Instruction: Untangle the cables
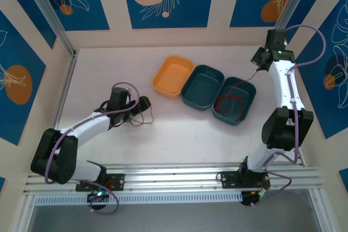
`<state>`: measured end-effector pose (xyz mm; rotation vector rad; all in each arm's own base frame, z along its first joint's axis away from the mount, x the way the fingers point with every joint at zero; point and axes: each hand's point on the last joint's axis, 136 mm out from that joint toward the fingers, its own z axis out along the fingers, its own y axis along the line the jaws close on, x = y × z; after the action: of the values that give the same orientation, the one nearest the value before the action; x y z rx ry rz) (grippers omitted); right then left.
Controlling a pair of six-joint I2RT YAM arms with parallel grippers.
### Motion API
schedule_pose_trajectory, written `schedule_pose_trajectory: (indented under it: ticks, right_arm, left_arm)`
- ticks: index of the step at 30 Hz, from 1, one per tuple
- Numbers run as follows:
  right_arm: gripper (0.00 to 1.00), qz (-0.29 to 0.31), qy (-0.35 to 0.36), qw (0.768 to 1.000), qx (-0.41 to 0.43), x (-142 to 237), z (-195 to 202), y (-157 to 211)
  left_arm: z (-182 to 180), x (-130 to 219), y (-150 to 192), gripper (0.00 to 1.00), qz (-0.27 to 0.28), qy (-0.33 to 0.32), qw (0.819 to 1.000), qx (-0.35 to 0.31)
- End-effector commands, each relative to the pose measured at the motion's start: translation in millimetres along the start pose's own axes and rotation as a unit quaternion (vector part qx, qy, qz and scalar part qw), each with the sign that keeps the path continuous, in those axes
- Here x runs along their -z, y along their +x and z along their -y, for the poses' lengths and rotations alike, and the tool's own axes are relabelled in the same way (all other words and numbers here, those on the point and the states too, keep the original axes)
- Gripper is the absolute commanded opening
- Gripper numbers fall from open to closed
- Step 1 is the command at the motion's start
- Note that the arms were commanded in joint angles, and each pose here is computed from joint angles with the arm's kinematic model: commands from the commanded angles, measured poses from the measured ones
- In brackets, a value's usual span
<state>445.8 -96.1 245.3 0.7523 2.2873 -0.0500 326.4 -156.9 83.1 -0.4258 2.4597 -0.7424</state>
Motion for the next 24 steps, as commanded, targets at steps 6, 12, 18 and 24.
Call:
schedule_pose_trajectory:
  ticks: [6,12,18,24]
  right_arm:
    - [0.0,-0.03,-0.024,0.998,0.041,13,-25,39]
    - [0.0,-0.074,0.03,0.993,0.082,13,-22,84]
    - [0.0,-0.132,0.031,0.984,0.117,14,-29,137]
    - [0.0,-0.204,0.04,0.969,0.132,10,-27,194]
  left_arm:
    - [9,-1,-7,1.0,-0.002,0.015,1.0,-0.009]
    - [13,0,-6,1.0,-0.006,0.024,1.0,-0.011]
    - [13,2,-3,1.0,-0.006,0.031,0.999,-0.011]
    - [11,0,0,1.0,-0.011,0.029,0.999,-0.01]
